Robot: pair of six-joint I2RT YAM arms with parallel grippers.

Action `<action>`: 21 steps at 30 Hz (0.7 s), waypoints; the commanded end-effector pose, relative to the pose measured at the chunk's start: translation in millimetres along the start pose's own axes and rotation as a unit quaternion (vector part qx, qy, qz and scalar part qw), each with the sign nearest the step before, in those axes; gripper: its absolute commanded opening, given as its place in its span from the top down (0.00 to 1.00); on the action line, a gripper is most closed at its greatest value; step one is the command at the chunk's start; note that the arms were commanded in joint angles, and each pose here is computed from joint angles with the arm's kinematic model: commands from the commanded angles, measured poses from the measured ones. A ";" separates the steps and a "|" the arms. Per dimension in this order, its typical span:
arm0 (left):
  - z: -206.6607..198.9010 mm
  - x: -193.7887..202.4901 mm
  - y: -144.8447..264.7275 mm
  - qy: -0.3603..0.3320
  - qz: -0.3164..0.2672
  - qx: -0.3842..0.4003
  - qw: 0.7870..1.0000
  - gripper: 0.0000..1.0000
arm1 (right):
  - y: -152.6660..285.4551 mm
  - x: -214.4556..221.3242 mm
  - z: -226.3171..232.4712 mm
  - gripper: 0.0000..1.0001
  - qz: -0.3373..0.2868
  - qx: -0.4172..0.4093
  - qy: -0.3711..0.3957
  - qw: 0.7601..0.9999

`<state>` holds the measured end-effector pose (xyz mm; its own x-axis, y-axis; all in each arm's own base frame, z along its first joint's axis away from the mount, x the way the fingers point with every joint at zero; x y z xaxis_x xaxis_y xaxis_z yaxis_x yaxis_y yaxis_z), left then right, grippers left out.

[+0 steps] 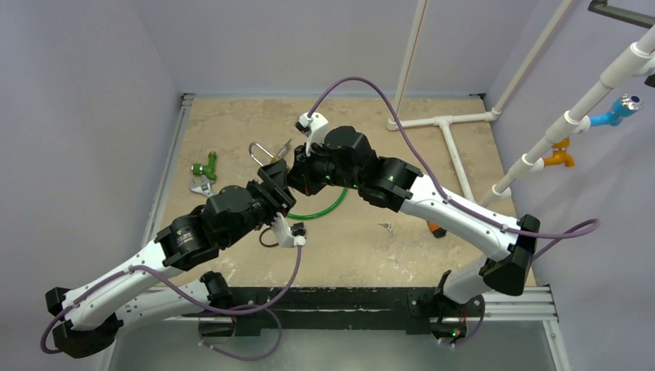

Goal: Unlock with the key
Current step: Unlock the lock.

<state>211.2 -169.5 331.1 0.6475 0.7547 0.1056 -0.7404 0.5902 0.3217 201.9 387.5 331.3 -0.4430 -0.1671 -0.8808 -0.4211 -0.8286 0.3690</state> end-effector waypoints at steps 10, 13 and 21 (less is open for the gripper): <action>70.2 -13.5 22.8 0.045 -0.053 -0.140 0.988 1.00 | 25.5 -38.7 -0.4 0.67 -0.126 0.016 -0.002 0.992; 66.5 -11.8 23.3 0.045 -0.048 -0.138 0.988 1.00 | 35.3 -41.5 -1.8 0.35 -0.142 0.020 -0.004 0.990; 67.0 -9.1 24.9 0.041 -0.043 -0.146 0.987 1.00 | 36.4 -43.0 7.2 0.26 -0.155 -0.009 -0.008 0.988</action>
<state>201.8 -181.8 363.2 0.6934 0.7196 0.0373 -0.7123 0.6767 0.1865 203.7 364.4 356.3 -0.3536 -0.0030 -0.9354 -0.5307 -0.8228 0.2033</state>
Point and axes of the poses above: each gripper's point midway between its finger pads, its own y axis back along the fingers, its own z axis along the line the jaws close on, x = y × z, the point moved 2 cm from there along y, back along the fingers, and after that the axes turned 6 degrees about y, right-handed, at the moved point
